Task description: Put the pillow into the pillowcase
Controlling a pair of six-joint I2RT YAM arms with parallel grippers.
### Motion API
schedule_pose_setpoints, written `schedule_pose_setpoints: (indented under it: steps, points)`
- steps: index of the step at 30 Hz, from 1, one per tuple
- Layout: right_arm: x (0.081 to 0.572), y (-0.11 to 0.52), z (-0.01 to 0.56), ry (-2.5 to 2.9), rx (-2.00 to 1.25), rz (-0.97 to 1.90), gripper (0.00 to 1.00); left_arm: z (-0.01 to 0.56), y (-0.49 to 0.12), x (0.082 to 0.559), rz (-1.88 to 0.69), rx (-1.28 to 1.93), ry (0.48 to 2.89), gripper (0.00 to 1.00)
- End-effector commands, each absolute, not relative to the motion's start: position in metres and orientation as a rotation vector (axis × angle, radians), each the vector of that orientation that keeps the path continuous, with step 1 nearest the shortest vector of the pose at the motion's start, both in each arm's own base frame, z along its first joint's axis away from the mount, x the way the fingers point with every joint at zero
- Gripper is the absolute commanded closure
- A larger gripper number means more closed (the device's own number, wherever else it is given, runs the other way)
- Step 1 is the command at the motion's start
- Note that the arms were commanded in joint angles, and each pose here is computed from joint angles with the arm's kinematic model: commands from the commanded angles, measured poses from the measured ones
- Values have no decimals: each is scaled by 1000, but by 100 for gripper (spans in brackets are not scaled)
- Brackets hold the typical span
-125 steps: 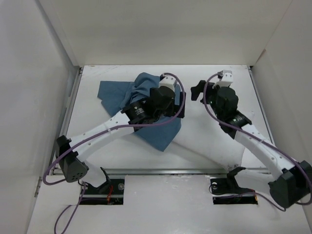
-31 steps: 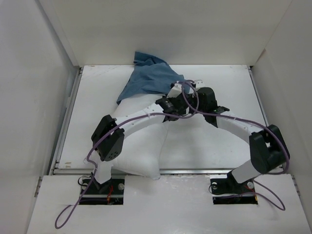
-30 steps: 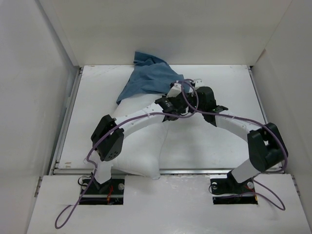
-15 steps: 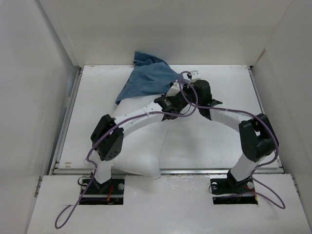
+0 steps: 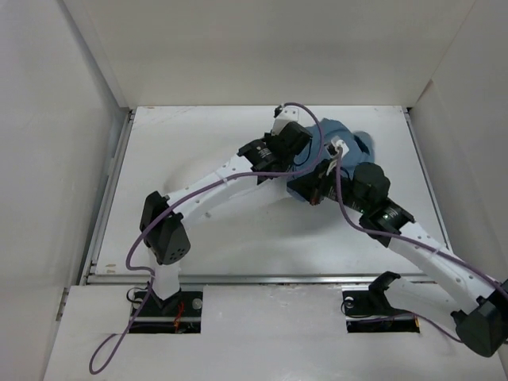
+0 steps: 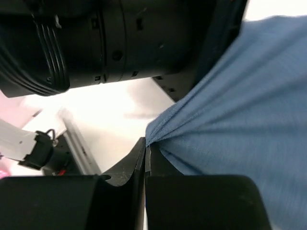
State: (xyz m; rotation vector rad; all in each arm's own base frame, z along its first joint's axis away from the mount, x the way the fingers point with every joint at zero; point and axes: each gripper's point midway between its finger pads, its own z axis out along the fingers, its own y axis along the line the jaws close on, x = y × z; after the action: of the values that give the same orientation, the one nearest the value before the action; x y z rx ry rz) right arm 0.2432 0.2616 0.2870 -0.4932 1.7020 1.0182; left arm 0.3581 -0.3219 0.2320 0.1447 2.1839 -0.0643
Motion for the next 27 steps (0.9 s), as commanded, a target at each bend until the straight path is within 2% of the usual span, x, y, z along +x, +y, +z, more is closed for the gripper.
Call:
schedule_pose_setpoints:
  steps: [1,6,9,11,13,14,15,16,17,18,21,27]
  points:
    - [199,294,274,1738,-636,1275,100,263,-335,400,-197,-86,2037,100]
    - [244,291,203,1974,-481,1063,100,220,-353,387,-277,-12,2145,100]
    - [252,285,162,2106,-437,973,89,193,-359,371,-272,48,2202,100]
    - [257,284,160,2118,-430,939,79,186,-360,364,-274,70,2220,100]
    - [256,279,162,2117,-432,920,75,175,-358,356,-281,95,2254,100]
    - [255,276,166,2110,-434,905,70,184,-357,353,-303,94,2246,97]
    - [250,270,174,2095,-435,891,61,183,-352,349,-288,109,2254,86]
    - [249,265,179,2088,-424,878,58,185,-351,343,-289,121,2257,73]
    - [252,258,188,2066,-405,840,54,188,-348,340,-294,119,2253,48]
    - [249,252,205,2026,-388,834,46,205,-342,336,-323,107,2227,31]
    - [247,227,215,2036,-331,723,37,229,-320,322,-347,84,2186,0]
    - [247,187,223,2058,-216,533,33,242,-268,301,-249,64,2140,0]
